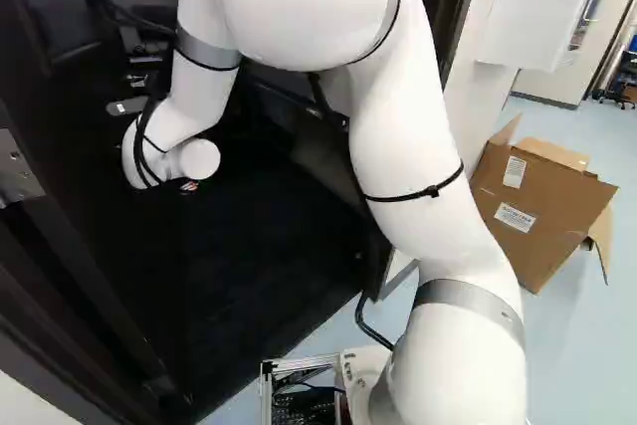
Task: Open the door and move inside
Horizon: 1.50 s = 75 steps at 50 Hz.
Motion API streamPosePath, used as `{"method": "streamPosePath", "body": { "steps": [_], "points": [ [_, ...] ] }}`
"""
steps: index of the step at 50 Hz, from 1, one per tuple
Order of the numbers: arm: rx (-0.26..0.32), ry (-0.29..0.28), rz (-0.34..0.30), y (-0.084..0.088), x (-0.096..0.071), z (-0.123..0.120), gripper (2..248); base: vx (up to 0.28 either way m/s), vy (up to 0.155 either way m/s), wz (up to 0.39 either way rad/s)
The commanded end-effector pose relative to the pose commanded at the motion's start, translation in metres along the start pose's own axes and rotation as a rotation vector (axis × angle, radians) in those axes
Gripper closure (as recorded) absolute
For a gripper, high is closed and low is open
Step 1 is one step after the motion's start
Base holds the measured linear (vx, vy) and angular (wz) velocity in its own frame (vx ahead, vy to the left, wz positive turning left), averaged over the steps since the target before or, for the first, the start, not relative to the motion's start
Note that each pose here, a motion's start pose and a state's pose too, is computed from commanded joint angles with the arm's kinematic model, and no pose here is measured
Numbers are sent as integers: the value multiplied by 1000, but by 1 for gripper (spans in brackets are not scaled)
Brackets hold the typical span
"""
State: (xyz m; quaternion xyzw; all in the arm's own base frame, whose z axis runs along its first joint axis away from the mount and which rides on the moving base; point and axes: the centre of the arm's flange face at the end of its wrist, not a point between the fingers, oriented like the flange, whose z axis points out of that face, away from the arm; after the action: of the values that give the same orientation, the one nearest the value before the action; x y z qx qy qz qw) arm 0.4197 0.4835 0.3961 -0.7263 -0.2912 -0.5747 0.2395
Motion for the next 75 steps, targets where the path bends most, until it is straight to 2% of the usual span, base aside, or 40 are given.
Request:
{"method": "streamPosePath", "body": {
  "steps": [32,75],
  "points": [
    [75,6,-42,-31,0,2,3,0,0,0],
    [112,8,-77,-36,-1,2,3,0,0,0]
  ]
}}
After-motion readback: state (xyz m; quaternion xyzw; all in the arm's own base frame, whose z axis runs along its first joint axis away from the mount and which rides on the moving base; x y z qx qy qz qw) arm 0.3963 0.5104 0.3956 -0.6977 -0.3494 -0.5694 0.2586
